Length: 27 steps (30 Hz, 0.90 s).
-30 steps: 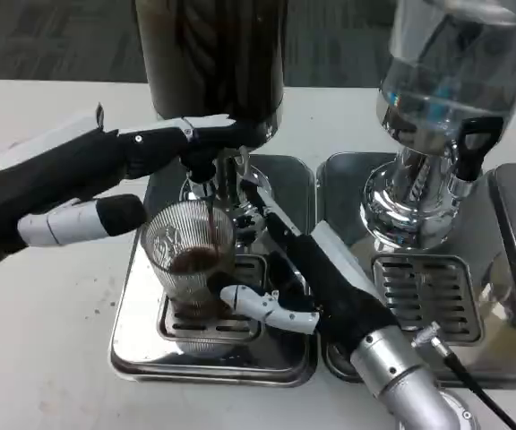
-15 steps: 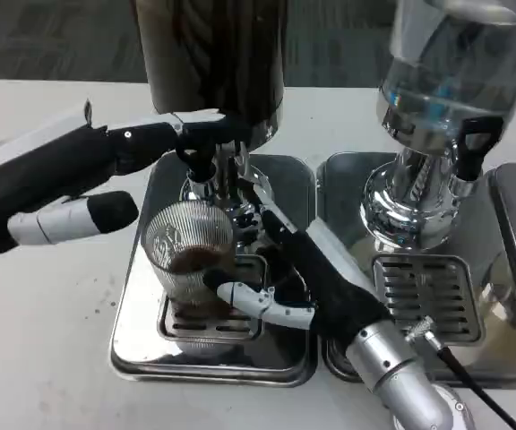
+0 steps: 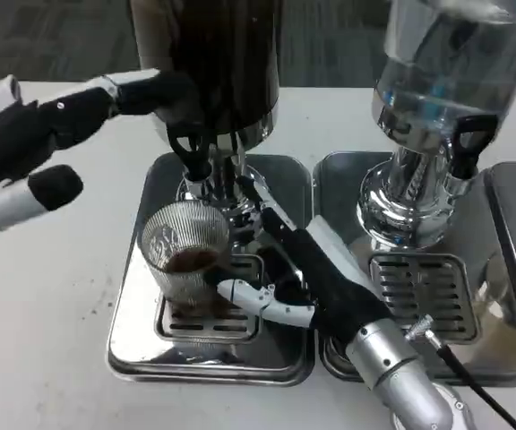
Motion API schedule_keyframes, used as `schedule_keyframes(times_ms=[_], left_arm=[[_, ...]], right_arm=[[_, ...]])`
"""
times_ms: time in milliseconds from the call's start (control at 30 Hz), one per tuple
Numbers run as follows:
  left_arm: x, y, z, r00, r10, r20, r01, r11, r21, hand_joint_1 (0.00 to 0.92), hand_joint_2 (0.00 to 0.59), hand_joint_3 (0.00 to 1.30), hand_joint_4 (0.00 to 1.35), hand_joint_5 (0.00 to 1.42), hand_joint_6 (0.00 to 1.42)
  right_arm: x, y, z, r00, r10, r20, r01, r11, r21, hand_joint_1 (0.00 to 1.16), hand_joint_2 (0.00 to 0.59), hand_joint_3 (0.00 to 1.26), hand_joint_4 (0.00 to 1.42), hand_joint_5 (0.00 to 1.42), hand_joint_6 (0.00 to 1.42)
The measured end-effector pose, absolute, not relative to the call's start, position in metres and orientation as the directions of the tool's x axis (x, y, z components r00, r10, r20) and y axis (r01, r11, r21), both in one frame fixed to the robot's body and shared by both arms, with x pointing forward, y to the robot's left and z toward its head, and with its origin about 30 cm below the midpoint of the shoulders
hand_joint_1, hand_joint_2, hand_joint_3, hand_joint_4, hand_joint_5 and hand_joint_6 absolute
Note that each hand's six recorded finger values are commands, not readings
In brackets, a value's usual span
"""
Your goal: Grasp the cup under the faucet to collect the drink, then remove the cup.
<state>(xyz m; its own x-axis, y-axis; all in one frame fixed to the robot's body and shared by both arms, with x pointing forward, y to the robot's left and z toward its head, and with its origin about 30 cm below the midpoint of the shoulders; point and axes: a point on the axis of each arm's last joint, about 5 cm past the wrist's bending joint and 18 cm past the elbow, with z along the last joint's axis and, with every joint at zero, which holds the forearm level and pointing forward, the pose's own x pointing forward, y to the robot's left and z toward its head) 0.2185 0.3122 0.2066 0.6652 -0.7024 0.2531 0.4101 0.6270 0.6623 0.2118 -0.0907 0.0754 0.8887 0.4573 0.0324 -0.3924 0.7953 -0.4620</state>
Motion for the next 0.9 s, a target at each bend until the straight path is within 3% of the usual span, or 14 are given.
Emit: schedule_keyframes(times_ms=[233, 533, 900], left_arm=[[0.208, 0.323, 0.206, 0.731, -0.617, 0.293, 0.314, 0.685, 0.657, 0.0, 0.088, 0.18, 0.1, 0.13, 0.12], [0.193, 0.337, 0.199, 0.826, -0.52, 0.217, 0.246, 0.679, 0.692, 0.0, 0.092, 0.16, 0.08, 0.11, 0.12], [0.189, 0.348, 0.175, 0.881, -0.45, 0.148, 0.249, 0.705, 0.664, 0.0, 0.091, 0.16, 0.08, 0.1, 0.11]], right_arm=[[0.212, -0.091, 0.076, 0.889, 0.456, 0.034, -0.391, 0.796, -0.462, 0.55, 0.24, 0.0, 0.0, 0.0, 0.06], [0.212, -0.091, 0.076, 0.889, 0.456, 0.035, -0.39, 0.797, -0.461, 0.54, 0.239, 0.0, 0.0, 0.0, 0.06], [0.212, -0.09, 0.076, 0.888, 0.458, 0.038, -0.392, 0.798, -0.458, 0.54, 0.232, 0.0, 0.0, 0.0, 0.05]])
